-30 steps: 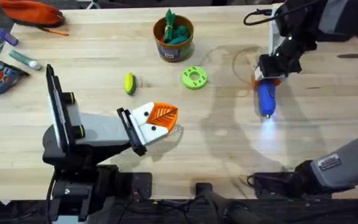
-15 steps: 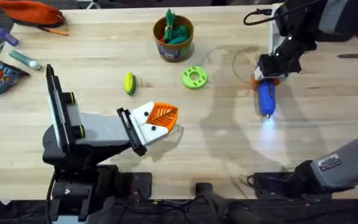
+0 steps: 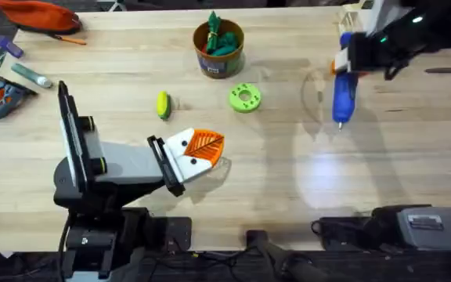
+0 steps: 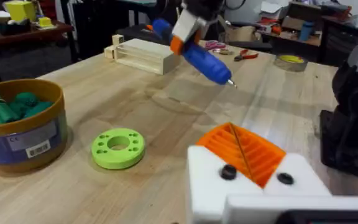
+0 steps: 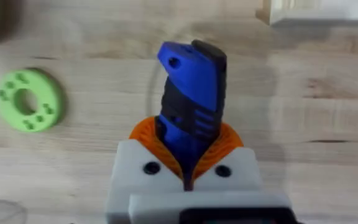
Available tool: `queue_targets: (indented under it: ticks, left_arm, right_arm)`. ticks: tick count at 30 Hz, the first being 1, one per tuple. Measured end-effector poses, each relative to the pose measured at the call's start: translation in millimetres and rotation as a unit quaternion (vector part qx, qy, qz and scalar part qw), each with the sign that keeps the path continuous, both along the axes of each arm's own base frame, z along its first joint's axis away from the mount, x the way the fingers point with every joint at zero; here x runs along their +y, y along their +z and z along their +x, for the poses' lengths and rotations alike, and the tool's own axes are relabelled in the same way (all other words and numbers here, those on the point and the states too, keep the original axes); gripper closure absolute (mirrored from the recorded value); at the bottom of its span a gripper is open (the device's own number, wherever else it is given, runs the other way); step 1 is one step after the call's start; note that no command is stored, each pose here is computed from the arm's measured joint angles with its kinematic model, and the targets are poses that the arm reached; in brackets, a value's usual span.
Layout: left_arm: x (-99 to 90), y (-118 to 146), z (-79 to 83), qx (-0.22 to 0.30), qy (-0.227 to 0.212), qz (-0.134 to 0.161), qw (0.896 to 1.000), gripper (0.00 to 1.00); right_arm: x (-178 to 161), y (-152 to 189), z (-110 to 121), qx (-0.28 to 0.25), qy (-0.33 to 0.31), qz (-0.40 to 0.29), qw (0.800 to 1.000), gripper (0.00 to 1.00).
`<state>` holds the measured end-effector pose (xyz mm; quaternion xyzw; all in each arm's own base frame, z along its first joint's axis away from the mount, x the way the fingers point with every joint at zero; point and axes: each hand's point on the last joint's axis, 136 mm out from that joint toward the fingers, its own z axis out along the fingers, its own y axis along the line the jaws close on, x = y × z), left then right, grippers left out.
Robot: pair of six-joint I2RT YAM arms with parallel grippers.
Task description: Pick up the gripper from the table and insert it into the empty holder that is missing its gripper. Then pick up a screw, insert it into the mounting hole, and use the screwdriver to tighten it. Finally, clean up the table by picking up the vegetable and placing it into the bucket.
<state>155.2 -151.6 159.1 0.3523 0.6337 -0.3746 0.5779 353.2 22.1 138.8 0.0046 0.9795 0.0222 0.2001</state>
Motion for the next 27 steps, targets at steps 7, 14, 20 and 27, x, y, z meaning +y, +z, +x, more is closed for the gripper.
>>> queue_targets:
  ticks: [7, 14, 20, 27]
  left_arm:
    - [0.0, 0, 0.0, 0.000, 0.000, 0.000, 1.000, 0.988]
    - [0.0, 0, 0.0, 0.000, 0.000, 0.000, 1.000, 0.988]
    - [0.0, 0, 0.0, 0.000, 0.000, 0.000, 1.000, 0.988]
    - [0.0, 0, 0.0, 0.000, 0.000, 0.000, 1.000, 0.988]
  right_arm:
    - [19, 70, -6, -0.112, 0.028, 0.054, 0.992, 0.978]
    - [49, 140, -11, -0.229, 0.088, 0.129, 0.961, 0.978]
    - [83, 189, -17, -0.305, 0.170, 0.203, 0.915, 0.978]
    - [121, 226, -29, -0.353, 0.268, 0.266, 0.856, 0.978]
